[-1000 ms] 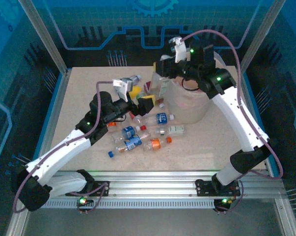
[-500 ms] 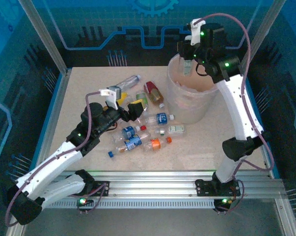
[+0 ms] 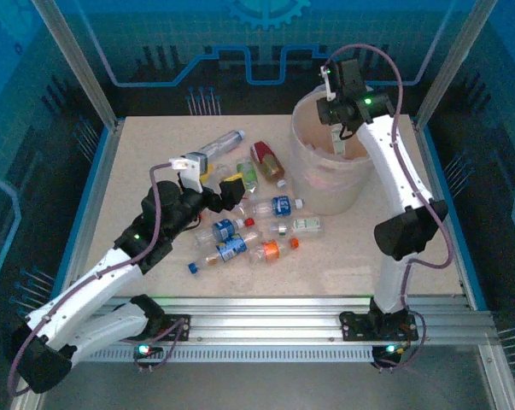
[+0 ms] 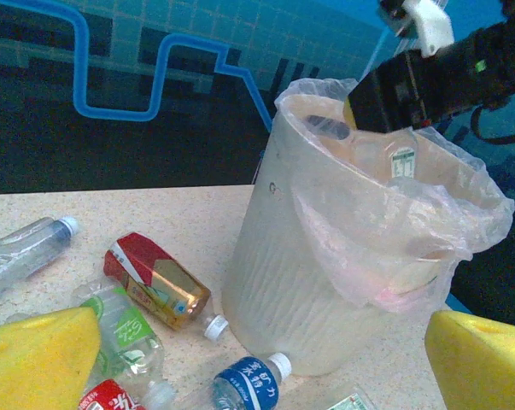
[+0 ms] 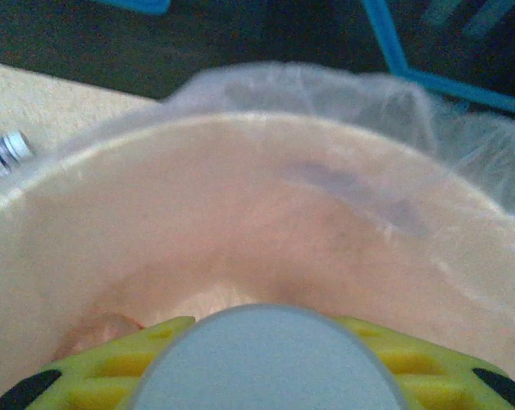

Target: Put the plastic bottles in the bin

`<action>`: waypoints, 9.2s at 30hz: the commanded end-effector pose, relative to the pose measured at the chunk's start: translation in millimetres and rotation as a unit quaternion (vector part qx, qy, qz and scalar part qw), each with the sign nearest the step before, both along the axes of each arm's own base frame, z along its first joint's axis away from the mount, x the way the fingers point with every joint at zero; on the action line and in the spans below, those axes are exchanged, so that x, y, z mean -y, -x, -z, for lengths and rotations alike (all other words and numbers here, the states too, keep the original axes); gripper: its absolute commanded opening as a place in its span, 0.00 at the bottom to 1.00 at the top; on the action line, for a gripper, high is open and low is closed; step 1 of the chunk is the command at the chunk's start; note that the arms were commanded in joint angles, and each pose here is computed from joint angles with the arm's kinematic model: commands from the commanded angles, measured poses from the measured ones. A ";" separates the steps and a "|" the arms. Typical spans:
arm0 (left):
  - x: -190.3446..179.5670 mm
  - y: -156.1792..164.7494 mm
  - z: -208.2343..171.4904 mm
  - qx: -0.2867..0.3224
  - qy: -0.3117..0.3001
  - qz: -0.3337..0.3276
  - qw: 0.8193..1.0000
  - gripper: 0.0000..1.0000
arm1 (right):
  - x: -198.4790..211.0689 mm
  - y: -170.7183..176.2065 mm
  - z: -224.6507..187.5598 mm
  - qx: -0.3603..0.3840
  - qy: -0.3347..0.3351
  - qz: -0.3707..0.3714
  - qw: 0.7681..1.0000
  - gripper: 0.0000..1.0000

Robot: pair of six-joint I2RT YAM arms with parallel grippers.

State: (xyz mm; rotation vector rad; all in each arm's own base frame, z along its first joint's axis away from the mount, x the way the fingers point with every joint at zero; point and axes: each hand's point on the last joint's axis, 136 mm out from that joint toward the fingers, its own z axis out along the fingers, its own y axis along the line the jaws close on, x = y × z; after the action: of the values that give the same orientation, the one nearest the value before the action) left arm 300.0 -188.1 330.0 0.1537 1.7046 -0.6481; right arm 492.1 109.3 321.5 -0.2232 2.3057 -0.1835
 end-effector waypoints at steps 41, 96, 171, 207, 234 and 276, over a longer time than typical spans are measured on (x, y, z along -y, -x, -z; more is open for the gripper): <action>-13.6 -7.1 29.4 -0.033 -0.044 -0.044 0.998 0.99 | 27.3 -8.0 153.1 -0.185 0.034 0.039 0.981 1.00; -146.8 -11.2 183.7 -0.349 -0.064 -0.281 0.892 0.99 | 48.4 129.6 -24.0 0.025 0.070 0.143 0.987 1.00; 62.1 -17.6 -27.6 -0.030 0.059 0.142 0.988 0.26 | -122.3 179.3 -93.3 0.032 -0.407 -0.220 0.886 0.97; 103.8 7.1 -56.1 0.026 0.057 0.215 0.975 0.99 | -129.8 141.1 -107.0 0.053 -0.376 -0.208 0.901 0.15; -21.9 20.7 -2.6 0.006 -0.022 -0.046 0.999 0.99 | 16.4 7.7 -23.0 0.020 0.028 0.069 0.997 0.13; -31.5 32.1 79.3 -0.124 -0.217 0.003 0.968 0.99 | 44.0 11.1 48.2 -0.073 -0.023 0.084 0.994 1.00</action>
State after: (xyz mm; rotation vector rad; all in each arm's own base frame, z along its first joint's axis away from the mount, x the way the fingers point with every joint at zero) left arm 276.7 -153.6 256.3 0.2498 2.0216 -0.3368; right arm 490.0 61.3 220.0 -0.0362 2.5730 -0.2916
